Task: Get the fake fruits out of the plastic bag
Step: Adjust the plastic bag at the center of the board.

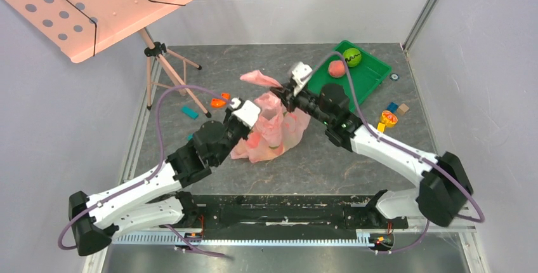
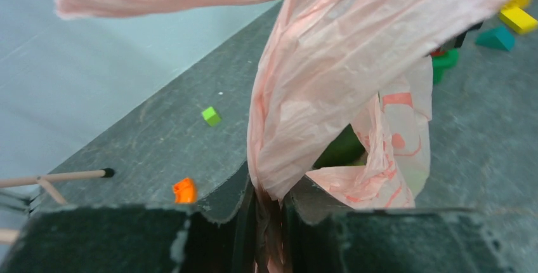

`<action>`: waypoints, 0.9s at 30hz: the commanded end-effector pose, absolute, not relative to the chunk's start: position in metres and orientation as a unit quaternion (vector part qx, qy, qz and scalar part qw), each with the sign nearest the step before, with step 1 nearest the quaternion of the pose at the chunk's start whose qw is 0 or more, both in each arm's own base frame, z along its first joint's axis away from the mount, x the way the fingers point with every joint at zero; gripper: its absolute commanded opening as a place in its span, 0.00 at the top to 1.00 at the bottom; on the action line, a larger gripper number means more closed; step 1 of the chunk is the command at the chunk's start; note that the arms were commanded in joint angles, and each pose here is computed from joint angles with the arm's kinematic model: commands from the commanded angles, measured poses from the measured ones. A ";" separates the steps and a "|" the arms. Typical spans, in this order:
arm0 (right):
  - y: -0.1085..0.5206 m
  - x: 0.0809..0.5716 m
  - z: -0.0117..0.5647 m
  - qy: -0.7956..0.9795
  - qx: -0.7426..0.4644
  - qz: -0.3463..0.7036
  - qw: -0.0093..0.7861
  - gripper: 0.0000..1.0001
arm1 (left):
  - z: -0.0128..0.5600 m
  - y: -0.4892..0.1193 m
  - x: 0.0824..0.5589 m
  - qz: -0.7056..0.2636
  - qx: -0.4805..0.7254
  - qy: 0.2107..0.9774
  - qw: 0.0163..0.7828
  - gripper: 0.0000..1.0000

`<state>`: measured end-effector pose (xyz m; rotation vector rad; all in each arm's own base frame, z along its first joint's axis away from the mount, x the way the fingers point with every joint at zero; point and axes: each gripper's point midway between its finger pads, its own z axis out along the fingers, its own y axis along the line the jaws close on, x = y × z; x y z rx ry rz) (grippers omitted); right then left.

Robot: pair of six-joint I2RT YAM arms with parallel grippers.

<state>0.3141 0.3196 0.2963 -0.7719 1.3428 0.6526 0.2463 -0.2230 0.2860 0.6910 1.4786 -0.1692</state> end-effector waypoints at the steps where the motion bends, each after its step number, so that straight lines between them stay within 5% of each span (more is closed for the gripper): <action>1: 0.336 0.357 0.340 0.597 -0.310 0.268 0.689 1.00 | 0.347 -0.208 0.287 -0.105 0.206 0.646 0.727 0.80; 11: 0.338 0.354 0.348 0.554 -0.293 0.307 0.716 1.00 | 0.363 -0.197 0.314 -0.158 0.199 0.644 0.721 0.98; 27: 0.264 0.295 0.261 0.585 -0.231 0.296 0.719 1.00 | 0.278 -0.190 0.244 -0.317 0.131 0.643 0.685 0.98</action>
